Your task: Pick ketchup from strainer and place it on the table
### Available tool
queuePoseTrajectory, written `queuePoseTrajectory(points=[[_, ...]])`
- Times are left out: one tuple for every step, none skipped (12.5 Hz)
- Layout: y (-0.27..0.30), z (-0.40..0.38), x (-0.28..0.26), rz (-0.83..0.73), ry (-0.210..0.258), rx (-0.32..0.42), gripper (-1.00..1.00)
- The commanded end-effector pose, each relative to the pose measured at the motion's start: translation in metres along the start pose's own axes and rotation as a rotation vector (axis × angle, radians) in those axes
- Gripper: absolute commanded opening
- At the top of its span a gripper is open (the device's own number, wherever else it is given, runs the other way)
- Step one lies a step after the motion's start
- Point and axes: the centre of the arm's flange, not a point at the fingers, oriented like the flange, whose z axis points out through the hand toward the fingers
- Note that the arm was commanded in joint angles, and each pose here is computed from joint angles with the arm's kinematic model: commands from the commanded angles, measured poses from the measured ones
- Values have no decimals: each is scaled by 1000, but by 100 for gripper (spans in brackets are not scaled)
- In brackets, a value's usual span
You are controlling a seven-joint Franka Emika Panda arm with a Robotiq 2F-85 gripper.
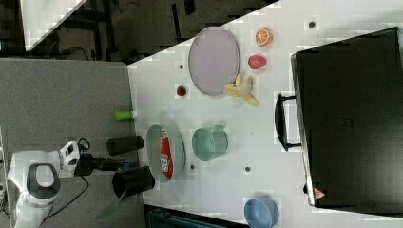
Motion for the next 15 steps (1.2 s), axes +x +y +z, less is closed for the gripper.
queuePoseTrajectory(points=[[-22, 14, 2, 6, 60, 74, 100], [-25, 34, 4, -6, 63, 83, 100], [-27, 53, 5, -22, 73, 86, 100], [-28, 72, 6, -35, 86, 88, 100], [-29, 91, 6, -31, 96, 96, 100], [-31, 109, 6, -14, 100, 116, 100], [-34, 125, 5, -3, 99, 137, 100], [-37, 141, 4, -3, 96, 155, 100], [-39, 155, 3, -1, 87, 171, 100], [-42, 169, 4, 11, 71, 186, 100], [-44, 182, 4, 23, 55, 195, 100], [-46, 194, 3, 31, 39, 201, 100], [-47, 205, 3, 35, 27, 206, 100], [-49, 214, 2, 38, 17, 212, 100], [-50, 222, 1, 38, 9, 210, 100]])
